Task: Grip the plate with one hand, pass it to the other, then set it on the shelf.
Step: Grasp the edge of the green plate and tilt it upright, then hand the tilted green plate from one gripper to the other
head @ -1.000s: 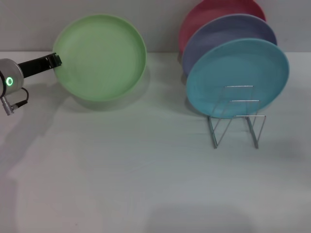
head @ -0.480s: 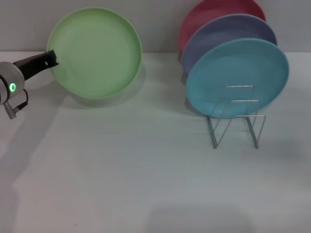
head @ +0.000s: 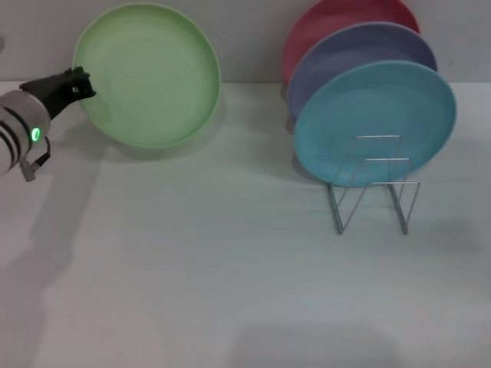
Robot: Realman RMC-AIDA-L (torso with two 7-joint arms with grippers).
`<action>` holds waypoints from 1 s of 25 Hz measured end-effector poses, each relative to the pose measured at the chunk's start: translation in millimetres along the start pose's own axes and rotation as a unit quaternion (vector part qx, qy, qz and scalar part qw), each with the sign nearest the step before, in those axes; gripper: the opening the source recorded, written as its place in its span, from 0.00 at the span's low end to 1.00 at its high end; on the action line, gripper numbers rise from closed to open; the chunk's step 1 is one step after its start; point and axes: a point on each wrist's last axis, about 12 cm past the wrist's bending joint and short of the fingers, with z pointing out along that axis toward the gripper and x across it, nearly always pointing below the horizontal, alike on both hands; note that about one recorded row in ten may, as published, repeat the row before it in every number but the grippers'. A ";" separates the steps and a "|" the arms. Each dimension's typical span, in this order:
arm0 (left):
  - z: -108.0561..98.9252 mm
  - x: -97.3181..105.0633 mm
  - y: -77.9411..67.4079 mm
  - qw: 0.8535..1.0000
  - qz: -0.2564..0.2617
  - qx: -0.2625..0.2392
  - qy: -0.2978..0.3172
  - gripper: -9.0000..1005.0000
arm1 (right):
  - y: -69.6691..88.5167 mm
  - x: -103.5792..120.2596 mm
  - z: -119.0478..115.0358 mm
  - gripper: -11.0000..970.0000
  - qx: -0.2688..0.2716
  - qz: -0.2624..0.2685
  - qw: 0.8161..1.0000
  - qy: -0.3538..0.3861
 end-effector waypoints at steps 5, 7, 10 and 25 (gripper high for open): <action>-2.7 2.3 -15.0 0.999 0.035 -0.008 -0.030 0.05 | 0.3 0.8 -0.3 0.59 0.000 0.000 1.000 0.003; -4.8 2.8 -18.6 0.998 0.044 -0.011 -0.041 0.05 | 0.5 1.5 -0.6 0.59 0.001 0.001 1.000 0.006; -8.2 2.5 -21.2 0.997 0.050 -0.016 -0.056 0.05 | 0.2 2.5 -0.7 0.59 0.001 0.000 1.000 0.010; -31.5 22.6 -36.5 0.980 0.044 0.022 -0.192 0.05 | 2.1 2.7 1.7 0.59 0.000 0.002 1.000 0.011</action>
